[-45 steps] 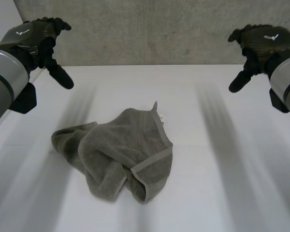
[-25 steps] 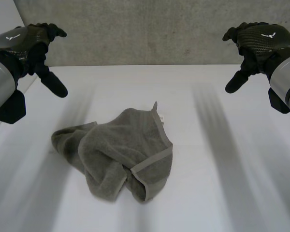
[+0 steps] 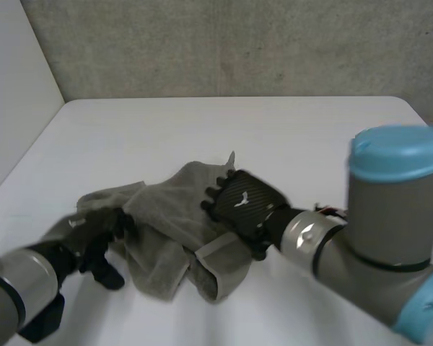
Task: Fold the laundry
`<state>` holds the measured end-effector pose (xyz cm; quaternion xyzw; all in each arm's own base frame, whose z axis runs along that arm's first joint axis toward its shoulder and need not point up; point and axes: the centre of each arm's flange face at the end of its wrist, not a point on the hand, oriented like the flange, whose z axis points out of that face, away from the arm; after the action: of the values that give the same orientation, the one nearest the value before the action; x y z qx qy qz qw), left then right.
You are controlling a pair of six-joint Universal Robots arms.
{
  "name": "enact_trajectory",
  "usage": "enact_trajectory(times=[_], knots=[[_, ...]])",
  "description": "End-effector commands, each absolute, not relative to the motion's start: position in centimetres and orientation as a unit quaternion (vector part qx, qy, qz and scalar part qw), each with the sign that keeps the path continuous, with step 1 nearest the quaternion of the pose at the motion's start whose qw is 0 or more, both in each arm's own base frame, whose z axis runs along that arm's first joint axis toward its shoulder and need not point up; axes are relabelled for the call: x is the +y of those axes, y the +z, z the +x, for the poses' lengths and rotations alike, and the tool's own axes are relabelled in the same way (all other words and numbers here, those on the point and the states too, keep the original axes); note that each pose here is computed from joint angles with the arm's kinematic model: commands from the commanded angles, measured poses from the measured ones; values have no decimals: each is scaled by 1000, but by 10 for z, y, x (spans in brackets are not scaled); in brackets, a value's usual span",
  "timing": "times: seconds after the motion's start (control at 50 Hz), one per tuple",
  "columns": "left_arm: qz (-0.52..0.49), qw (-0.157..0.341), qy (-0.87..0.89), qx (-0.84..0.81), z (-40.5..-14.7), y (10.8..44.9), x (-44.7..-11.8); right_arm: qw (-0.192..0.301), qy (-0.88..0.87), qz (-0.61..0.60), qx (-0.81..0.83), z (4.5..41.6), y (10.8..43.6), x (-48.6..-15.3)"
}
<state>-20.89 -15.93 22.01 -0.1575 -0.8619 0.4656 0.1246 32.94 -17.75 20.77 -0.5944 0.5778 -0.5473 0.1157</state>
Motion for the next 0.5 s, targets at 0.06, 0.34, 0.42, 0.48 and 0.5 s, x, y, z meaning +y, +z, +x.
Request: enact_trajectory(times=[0.06, 0.34, 0.42, 0.48, 0.5], knots=[[-150, 122, 466, -863, -205, 194, -158, 148, -521, -611, 577, 357, 158, -169], [-158, 146, 448, -868, -226, 178, -164, 132, -530, -619, 565, 368, 142, -177], [-150, 166, 436, -872, -241, 166, -167, 142, -570, -563, 581, 366, 172, -183], [-147, 170, 428, -875, -246, 159, -171, 147, -581, -528, 601, 357, 186, -188], [-147, 170, 428, -875, -246, 159, -171, 149, -582, -516, 610, 353, 189, -190]])
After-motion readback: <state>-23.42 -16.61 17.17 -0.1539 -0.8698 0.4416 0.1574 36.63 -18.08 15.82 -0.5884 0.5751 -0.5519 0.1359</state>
